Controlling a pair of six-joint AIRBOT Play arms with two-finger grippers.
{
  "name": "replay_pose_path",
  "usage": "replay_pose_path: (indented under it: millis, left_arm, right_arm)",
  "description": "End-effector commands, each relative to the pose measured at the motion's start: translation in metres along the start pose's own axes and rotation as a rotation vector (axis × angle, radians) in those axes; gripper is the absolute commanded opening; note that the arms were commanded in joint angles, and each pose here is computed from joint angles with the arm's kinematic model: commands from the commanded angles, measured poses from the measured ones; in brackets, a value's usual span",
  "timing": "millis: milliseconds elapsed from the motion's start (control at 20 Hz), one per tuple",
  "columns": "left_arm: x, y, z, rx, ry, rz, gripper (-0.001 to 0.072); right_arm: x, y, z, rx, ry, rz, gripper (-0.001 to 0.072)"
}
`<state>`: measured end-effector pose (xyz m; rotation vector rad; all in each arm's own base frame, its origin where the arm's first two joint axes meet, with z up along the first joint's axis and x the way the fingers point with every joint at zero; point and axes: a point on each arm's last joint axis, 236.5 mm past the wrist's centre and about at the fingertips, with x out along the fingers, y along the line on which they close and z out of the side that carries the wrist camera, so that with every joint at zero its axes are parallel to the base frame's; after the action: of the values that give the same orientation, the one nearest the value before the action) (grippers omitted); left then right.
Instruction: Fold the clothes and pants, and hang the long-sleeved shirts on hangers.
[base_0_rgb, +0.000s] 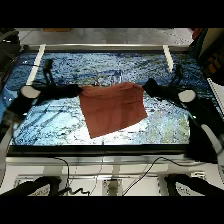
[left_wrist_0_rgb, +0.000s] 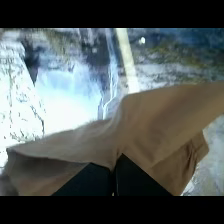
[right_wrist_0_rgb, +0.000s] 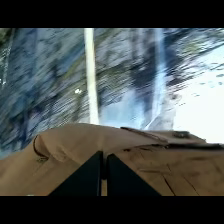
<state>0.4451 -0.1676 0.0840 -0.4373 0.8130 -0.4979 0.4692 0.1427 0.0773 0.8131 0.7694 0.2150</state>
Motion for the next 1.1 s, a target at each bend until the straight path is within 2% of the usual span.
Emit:
replay_pose_path:
  millis: [0, 250, 400, 600, 650, 700, 750, 800, 850, 900, 1050]
  left_arm:
    - [0.033, 0.006, -0.043, -0.038, 0.156, -0.029, 0.0005]
    - [0.010, -0.023, -0.122, -0.088, 0.511, -0.150, 0.0005]
    - [-0.001, -0.033, -0.158, -0.101, 0.663, -0.192, 0.0005]
    - [0.001, -0.031, -0.188, -0.153, 0.741, -0.175, 0.0007]
    - [0.002, -0.031, -0.196, -0.160, 0.760, -0.175, 0.0016]
    - [0.002, -0.031, -0.202, -0.164, 0.779, -0.175, 0.0016]
    - [0.003, -0.032, -0.207, -0.169, 0.797, -0.178, 0.0038]
    - [0.003, -0.032, -0.211, -0.171, 0.814, -0.181, 0.0217]
    - [0.004, -0.032, -0.213, -0.174, 0.824, -0.182, 0.0578]
    - [0.004, -0.031, -0.214, -0.176, 0.826, -0.182, 0.0689]
    - [0.005, -0.028, -0.211, -0.184, 0.817, -0.179, 0.0694]
  right_arm:
    - [0.032, -0.049, -0.001, 0.019, 0.019, -0.097, 0.0021]
    - [-0.004, -0.119, -0.057, -0.131, 0.358, -0.309, 0.0021]
    - [-0.031, -0.140, -0.095, -0.162, 0.561, -0.394, 0.0021]
    - [-0.038, -0.151, -0.096, -0.199, 0.585, -0.440, 0.0022]
    - [-0.035, -0.151, -0.091, -0.203, 0.562, -0.435, 0.0043]
    - [-0.031, -0.150, -0.085, -0.212, 0.533, -0.430, 0.0160]
    - [-0.029, -0.150, -0.082, -0.239, 0.523, -0.421, 0.0338]
    - [-0.027, -0.149, -0.079, -0.275, 0.515, -0.410, 0.0534]
    - [-0.024, -0.149, -0.074, -0.307, 0.498, -0.401, 0.0625]
    - [-0.020, -0.147, -0.066, -0.328, 0.461, -0.394, 0.0624]
    - [-0.008, -0.140, -0.023, -0.362, 0.295, -0.384, 0.0620]
